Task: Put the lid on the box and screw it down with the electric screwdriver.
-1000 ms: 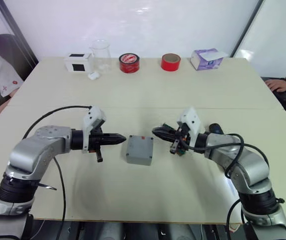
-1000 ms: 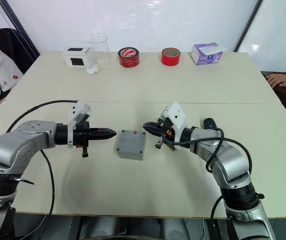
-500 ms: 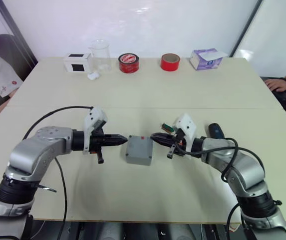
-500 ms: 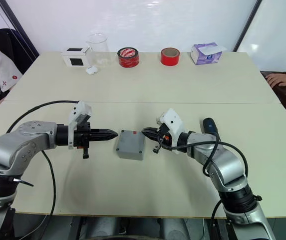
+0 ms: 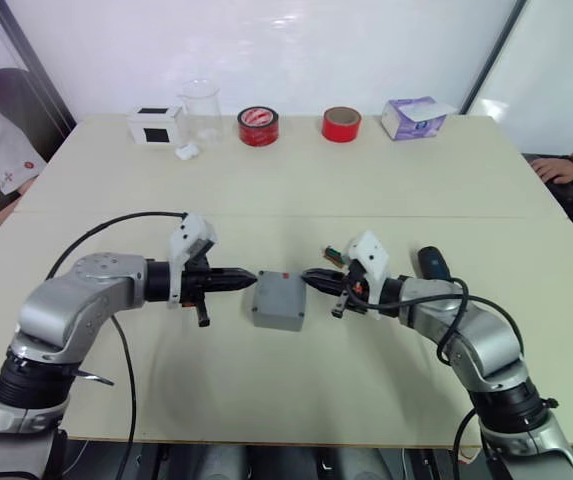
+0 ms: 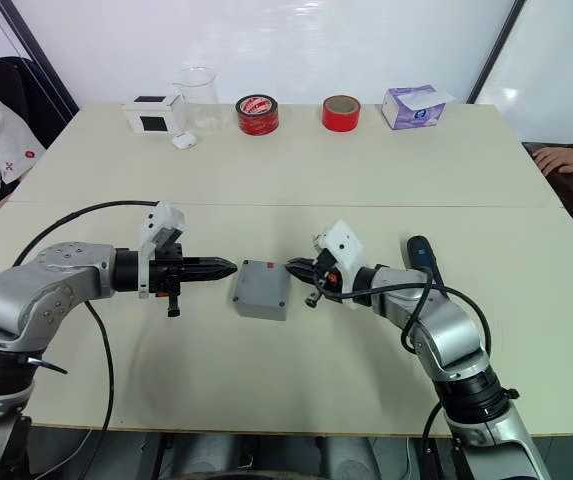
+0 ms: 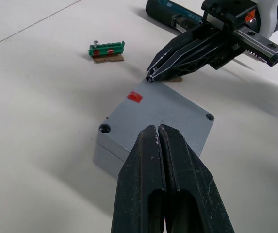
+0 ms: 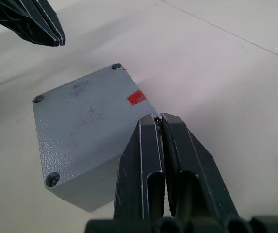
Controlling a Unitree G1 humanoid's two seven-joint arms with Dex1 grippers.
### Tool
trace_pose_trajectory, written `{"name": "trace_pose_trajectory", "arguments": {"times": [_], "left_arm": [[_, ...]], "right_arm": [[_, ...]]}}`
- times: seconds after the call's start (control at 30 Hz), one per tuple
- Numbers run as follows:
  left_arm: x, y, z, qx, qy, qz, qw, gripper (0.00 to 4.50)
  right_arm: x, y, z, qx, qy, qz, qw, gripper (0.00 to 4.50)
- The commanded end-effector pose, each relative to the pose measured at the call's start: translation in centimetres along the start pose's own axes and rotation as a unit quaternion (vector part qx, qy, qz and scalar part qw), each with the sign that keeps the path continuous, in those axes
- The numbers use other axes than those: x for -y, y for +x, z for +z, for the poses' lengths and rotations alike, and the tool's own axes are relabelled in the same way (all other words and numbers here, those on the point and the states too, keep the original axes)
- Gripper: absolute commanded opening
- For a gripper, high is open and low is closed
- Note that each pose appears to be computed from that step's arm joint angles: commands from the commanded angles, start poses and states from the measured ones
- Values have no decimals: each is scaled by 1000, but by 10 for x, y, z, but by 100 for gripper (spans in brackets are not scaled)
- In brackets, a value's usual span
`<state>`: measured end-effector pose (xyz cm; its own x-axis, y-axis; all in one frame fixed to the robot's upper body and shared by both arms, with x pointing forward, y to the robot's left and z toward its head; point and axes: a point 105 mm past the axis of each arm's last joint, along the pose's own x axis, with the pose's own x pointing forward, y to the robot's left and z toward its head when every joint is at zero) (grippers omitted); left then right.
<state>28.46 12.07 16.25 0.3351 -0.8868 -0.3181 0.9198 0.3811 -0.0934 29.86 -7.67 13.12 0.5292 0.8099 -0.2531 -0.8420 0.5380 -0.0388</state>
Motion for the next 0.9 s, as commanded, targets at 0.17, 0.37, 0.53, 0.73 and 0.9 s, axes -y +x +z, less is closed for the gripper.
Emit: {"name": "trace_pose_trajectory", "arguments": {"times": [0.17, 0.37, 0.53, 0.73, 0.9], "left_arm": [[6, -1, 10, 16, 10, -10, 1000, 0], [9, 0, 19, 41, 8, -14, 999, 0], [8, 4, 28, 58, 40, -1, 997, 0], [2, 12, 37, 78, 112, 47, 989, 0], [30, 19, 35, 54, 105, -65, 991, 0]], "right_arm": [[0, 0, 11, 23, -11, -3, 1000, 198], [6, -9, 20, 26, -14, -12, 1000, 388], [21, -32, 39, 53, 22, -41, 998, 388], [35, -63, 58, 74, 81, -54, 992, 446], [74, -116, 56, -36, 152, -139, 978, 448]]}}
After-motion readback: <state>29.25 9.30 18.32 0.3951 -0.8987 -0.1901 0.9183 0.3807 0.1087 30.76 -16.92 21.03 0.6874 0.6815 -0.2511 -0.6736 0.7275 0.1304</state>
